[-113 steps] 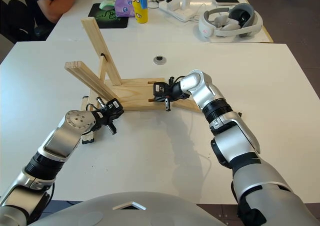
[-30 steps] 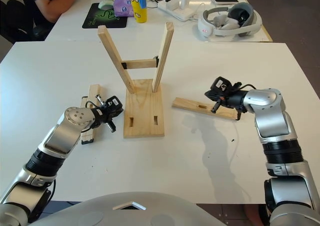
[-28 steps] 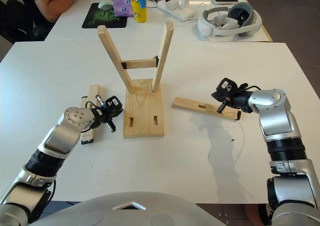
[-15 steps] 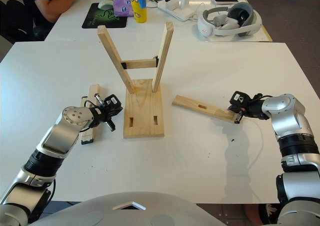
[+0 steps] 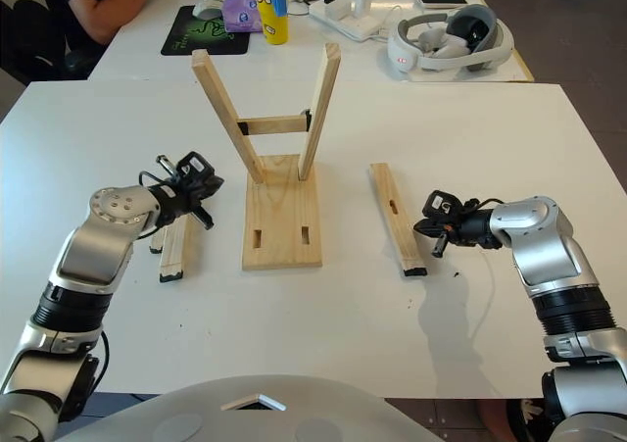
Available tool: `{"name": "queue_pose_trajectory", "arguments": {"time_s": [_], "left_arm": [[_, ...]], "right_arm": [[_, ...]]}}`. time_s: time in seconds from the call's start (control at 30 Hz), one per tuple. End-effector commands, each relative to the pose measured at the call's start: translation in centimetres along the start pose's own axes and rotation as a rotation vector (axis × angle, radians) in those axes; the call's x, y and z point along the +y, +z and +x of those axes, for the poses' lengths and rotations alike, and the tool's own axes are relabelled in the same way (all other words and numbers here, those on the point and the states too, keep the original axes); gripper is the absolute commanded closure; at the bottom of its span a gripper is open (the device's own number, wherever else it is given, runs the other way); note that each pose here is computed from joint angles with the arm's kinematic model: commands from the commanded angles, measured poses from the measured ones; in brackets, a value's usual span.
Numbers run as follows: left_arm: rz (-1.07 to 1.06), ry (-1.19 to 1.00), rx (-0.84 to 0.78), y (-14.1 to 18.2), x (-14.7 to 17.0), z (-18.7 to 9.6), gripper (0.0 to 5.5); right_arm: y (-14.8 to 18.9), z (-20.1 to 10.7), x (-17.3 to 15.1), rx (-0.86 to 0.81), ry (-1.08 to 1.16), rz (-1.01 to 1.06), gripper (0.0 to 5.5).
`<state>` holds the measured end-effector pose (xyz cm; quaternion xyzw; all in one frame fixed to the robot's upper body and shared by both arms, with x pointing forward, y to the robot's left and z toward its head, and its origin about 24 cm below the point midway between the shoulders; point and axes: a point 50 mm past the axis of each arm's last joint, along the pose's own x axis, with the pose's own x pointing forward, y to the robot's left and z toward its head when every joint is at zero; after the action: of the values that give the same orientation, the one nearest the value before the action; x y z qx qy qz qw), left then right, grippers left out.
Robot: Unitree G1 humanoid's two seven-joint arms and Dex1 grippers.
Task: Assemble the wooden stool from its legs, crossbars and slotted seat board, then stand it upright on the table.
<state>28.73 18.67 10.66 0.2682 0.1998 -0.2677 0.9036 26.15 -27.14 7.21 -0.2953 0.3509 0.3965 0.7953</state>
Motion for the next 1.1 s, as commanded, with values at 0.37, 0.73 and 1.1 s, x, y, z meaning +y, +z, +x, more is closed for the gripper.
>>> {"name": "queue_pose_trajectory", "arguments": {"time_s": [0.37,0.73,1.1], "left_arm": [[-0.085,0.199,0.182,-3.9,7.8,-3.9,5.48],[-0.587,0.116,0.088,-5.9,4.1,-4.2,4.96],[-0.587,0.214,0.170,-6.8,4.9,-4.8,3.44]], "right_arm": [[2.2,3.0,1.8,-0.134,0.011,0.041,5.50],[3.4,-0.1,-0.4,-0.363,-0.259,0.189,5.50],[2.9,-0.9,-0.4,-0.444,-0.388,0.316,5.50]]}}
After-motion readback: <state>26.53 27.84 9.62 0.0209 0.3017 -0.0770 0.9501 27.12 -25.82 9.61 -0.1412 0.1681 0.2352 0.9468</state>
